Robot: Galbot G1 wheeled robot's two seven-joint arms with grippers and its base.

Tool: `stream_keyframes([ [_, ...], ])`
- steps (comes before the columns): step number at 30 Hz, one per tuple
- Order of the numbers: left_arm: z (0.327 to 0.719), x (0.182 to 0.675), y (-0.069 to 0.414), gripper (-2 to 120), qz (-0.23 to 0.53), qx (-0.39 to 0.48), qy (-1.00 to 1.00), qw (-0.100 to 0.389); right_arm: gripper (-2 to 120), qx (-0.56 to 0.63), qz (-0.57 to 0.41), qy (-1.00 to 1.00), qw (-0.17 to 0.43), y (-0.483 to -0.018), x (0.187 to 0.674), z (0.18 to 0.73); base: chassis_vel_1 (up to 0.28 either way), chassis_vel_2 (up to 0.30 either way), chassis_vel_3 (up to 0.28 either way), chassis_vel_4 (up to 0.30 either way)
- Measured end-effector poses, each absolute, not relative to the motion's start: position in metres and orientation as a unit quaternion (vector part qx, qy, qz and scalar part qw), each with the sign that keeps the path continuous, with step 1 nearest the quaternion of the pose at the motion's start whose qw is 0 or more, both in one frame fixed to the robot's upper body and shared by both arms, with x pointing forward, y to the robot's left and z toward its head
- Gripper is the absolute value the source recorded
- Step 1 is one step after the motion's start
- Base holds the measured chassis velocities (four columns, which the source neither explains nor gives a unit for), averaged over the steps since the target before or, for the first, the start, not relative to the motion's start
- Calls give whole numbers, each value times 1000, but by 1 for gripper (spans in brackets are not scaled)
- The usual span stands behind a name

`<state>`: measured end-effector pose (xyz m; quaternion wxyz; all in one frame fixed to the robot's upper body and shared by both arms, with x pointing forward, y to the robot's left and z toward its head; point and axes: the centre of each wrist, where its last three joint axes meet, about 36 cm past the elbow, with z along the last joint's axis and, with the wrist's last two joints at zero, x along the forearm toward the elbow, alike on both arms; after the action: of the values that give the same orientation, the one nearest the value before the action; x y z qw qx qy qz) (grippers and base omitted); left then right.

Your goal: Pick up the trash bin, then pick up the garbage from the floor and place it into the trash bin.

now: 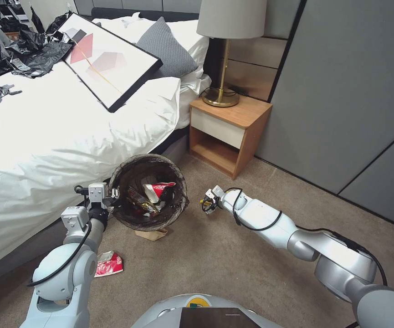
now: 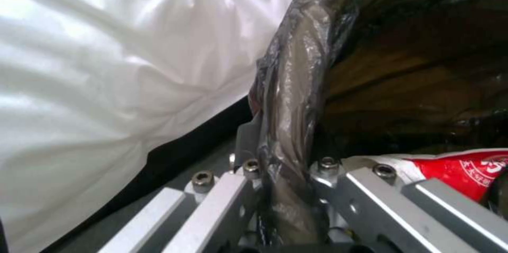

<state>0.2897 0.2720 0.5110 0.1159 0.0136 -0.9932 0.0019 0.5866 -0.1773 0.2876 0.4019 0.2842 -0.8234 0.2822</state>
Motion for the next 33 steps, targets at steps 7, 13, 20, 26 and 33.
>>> stream_keyframes([
  [7,510,290,272,0,1,14,-993,117,100,281,282,-823,405,-178,588,283,0,0,0,0],
  [13,510,289,273,0,0,14,-993,117,100,282,276,-823,407,-176,584,277,0,0,0,0],
  [20,511,289,273,0,0,14,-993,116,100,273,274,-826,411,-182,587,275,0,0,0,0],
  [26,512,288,272,0,0,15,-993,115,100,265,268,-829,414,-194,586,274,0,0,0,0],
  [33,512,288,271,0,0,14,-993,115,100,255,267,-830,417,-207,588,273,0,0,0,0],
])
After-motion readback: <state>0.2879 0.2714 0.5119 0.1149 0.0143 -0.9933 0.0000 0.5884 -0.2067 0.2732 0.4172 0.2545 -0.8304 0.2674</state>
